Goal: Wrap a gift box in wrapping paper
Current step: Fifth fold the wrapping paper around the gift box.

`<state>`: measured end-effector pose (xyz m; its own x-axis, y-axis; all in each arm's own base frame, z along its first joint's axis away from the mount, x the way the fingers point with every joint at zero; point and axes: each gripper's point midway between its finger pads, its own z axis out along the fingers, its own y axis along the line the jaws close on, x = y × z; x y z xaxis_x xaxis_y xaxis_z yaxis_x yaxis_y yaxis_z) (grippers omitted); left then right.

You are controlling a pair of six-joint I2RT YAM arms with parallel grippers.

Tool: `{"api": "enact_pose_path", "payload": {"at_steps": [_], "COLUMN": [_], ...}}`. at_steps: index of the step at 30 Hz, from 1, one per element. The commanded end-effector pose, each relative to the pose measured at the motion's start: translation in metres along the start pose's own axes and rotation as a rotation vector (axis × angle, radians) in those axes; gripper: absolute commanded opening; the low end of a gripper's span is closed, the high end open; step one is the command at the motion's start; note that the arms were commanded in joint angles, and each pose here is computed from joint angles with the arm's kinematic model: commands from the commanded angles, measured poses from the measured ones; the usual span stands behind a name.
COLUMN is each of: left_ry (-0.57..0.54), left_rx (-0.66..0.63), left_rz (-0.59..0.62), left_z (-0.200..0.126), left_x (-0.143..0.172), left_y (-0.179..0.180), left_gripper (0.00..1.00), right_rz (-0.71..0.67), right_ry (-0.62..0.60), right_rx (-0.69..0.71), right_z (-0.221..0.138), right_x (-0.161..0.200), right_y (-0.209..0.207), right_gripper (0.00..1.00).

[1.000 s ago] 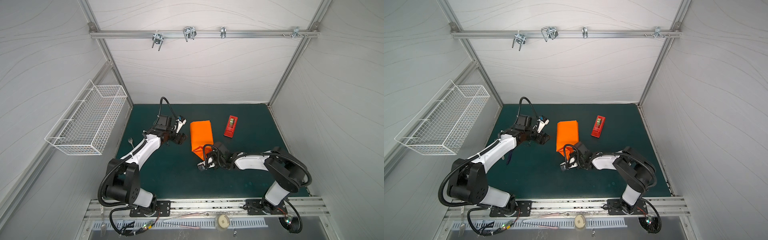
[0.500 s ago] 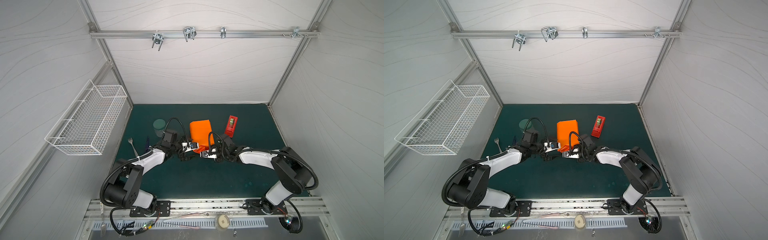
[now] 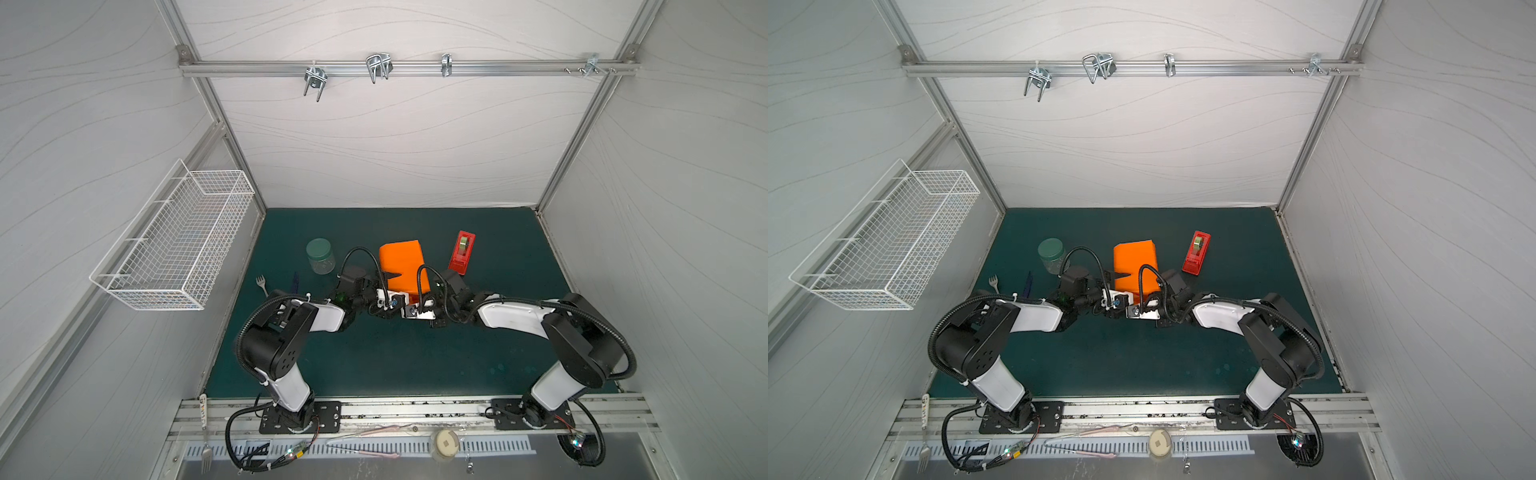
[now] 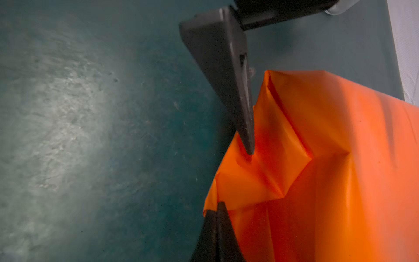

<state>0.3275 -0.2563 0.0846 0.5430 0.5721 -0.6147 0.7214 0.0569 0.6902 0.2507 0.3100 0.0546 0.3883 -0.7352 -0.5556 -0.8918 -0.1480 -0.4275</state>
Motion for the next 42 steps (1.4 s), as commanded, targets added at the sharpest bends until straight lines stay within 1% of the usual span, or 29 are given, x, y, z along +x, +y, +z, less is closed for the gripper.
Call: {"api": "enact_pose_path", "payload": {"at_steps": [1, 6, 9, 12, 16, 18, 21, 26, 31, 37, 40, 42], "left_ry": [-0.113, -0.159, -0.179, -0.172, -0.144, -0.139, -0.135, -0.101, -0.084, -0.062, -0.056, -0.054], "left_rx": [0.015, 0.009, 0.033, 0.009, -0.120, -0.141, -0.148, -0.177, -0.172, -0.185, -0.191, -0.190], "left_rz": [0.095, 0.081, 0.129, 0.156, 0.181, 0.191, 0.204, 0.205, 0.259, 0.258, 0.258, 0.259], "left_z": [-0.004, -0.023, -0.026, -0.017, -0.003, 0.002, 0.007, 0.014, 0.021, 0.026, 0.027, 0.027], "left_x": [-0.016, -0.010, -0.010, -0.010, -0.004, 0.000, 0.003, 0.009, 0.013, 0.017, 0.018, 0.018], "left_y": [-0.007, -0.008, -0.020, -0.022, 0.000, 0.001, -0.003, 0.004, -0.002, 0.001, 0.003, 0.002], "left_gripper": [0.99, 0.99, 0.99, 1.00, 0.99, 1.00, 0.99, 0.99, 0.99, 0.99, 0.95, 0.90], "right_rz": [0.003, -0.003, 0.001, 0.017, 0.023, 0.031, 0.036, 0.040, 0.049, 0.053, 0.051, 0.048], "right_ry": [-0.049, -0.054, -0.057, -0.061, -0.067, -0.071, -0.073, -0.075, -0.079, -0.080, -0.077, -0.075], "right_rx": [0.052, 0.057, 0.058, 0.048, 0.047, 0.051, 0.054, 0.051, 0.047, 0.048, 0.047, 0.047], "right_z": [-0.006, -0.007, -0.006, -0.005, -0.005, -0.005, -0.005, -0.006, -0.005, -0.005, -0.004, -0.004], "right_x": [-0.011, -0.011, -0.010, -0.010, -0.011, -0.011, -0.011, -0.011, -0.012, -0.011, -0.010, -0.009], "right_y": [-0.012, -0.012, -0.013, -0.012, -0.013, -0.014, -0.016, -0.015, -0.015, -0.015, -0.014, -0.014], "right_gripper": [0.00, 0.00, 0.00, 0.00, 0.00, 0.00, 0.00, 0.00, 0.00, 0.00, 0.00, 0.00]}}
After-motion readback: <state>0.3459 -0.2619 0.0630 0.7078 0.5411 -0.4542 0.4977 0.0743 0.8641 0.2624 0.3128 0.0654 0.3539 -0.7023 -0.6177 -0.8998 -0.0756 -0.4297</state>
